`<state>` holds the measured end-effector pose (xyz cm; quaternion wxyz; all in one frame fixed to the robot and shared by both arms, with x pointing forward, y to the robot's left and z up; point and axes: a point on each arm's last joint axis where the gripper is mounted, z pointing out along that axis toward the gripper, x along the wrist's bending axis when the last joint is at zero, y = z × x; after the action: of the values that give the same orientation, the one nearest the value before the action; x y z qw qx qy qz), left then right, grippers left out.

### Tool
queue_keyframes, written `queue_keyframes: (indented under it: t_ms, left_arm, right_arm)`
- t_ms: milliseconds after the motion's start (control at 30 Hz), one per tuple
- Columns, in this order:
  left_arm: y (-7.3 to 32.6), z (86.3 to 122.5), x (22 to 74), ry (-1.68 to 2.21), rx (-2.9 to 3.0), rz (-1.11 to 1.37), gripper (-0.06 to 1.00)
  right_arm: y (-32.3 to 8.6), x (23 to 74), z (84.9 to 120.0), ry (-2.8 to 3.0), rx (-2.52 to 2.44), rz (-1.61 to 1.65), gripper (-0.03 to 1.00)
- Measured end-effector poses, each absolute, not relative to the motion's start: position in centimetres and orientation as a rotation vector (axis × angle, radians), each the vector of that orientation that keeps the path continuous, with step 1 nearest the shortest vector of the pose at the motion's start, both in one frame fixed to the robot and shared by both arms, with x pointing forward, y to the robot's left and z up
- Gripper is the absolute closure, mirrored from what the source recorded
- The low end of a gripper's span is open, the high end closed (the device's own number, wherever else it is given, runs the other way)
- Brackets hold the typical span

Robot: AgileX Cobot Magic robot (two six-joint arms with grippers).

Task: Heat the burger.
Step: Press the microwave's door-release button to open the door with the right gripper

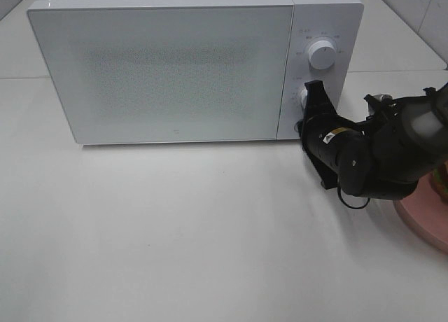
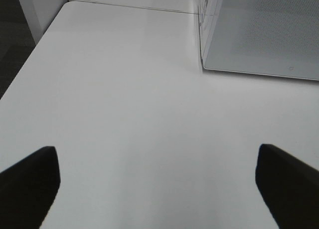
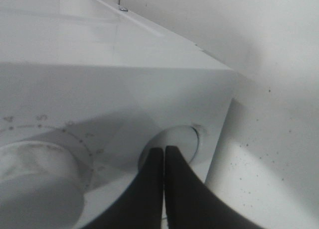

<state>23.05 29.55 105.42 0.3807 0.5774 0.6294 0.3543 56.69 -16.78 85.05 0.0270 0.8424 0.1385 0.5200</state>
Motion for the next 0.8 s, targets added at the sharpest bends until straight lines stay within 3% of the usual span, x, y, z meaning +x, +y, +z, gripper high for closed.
queue_keyframes:
  t_ms: [800]
  left_arm:
    - [29.55,105.42,23.05,1.607,1.474,0.904,-0.04]
  right_arm:
    - [-16.58,57.07,84.92,0.39,2.618,1.596,0.94]
